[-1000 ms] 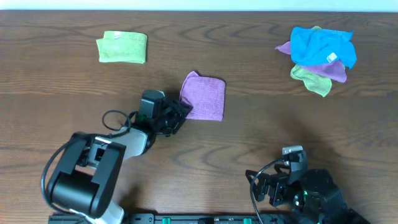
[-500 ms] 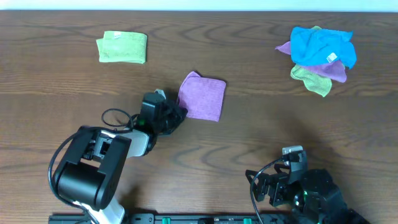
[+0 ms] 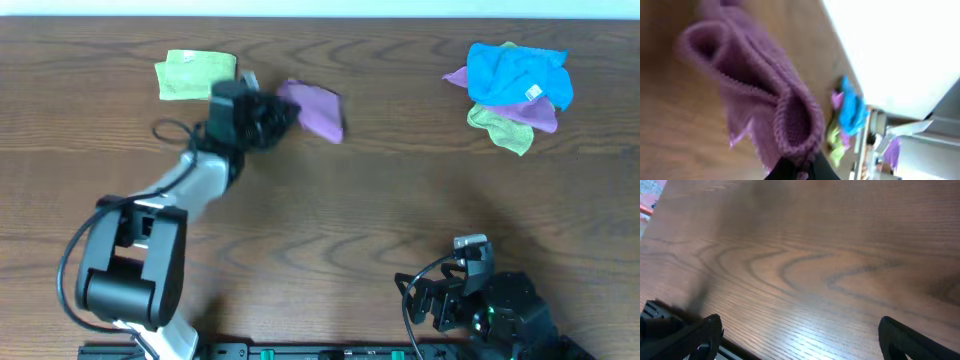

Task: Fold the cloth
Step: 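Lift the folded purple cloth with the left gripper and carry it up-left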

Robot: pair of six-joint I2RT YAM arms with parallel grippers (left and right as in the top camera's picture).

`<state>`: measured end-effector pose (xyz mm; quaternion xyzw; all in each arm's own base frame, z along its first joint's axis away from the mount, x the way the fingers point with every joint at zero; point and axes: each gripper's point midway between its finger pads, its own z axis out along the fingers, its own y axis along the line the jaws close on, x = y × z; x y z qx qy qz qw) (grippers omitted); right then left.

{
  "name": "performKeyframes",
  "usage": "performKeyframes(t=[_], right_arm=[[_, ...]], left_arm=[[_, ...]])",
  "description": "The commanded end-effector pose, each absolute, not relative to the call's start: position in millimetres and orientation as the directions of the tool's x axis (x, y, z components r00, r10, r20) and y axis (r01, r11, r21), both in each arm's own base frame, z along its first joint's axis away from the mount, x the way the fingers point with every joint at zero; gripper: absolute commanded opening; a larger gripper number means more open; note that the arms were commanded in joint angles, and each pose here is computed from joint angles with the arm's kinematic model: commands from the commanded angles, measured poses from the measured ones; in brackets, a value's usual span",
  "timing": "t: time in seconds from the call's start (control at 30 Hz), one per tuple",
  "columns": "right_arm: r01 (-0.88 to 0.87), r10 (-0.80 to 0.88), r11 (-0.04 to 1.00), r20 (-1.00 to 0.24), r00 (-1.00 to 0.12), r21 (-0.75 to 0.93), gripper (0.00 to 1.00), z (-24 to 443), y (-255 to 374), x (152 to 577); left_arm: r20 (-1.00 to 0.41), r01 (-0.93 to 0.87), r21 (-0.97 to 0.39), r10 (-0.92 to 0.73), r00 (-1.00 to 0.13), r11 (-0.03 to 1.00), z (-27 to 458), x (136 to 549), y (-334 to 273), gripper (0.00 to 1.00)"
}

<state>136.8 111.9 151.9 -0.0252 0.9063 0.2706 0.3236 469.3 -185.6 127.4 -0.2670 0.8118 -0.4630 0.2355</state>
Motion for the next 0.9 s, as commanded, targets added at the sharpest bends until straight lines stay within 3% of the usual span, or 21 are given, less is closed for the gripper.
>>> performKeyframes(t=[0.0, 0.37, 0.53, 0.87], right_arm=[[-0.199, 0.151, 0.855, -0.598, -0.787, 0.478, 0.99, 150.9, 109.2, 138.4], [-0.199, 0.151, 0.855, -0.598, -0.787, 0.478, 0.99, 150.9, 109.1, 138.4], [-0.199, 0.151, 0.855, -0.598, -0.787, 0.478, 0.99, 150.9, 109.1, 138.4], [-0.199, 0.151, 0.855, -0.598, -0.787, 0.478, 0.99, 150.9, 109.1, 138.4]], left_arm=[[-0.223, -0.131, -0.881, -0.644, -0.732, 0.454, 172.1, 496.4, -174.9, 0.06], [-0.466, -0.092, -0.798, -0.706, -0.533, 0.595, 243.8, 552.3, -94.3, 0.06], [-0.455, -0.133, -0.798, -0.732, -0.507, 0.588, 227.9, 576.2, -62.0, 0.06], [-0.406, -0.128, -0.82, -0.724, -0.558, 0.558, 180.4, 634.6, -48.9, 0.06]])
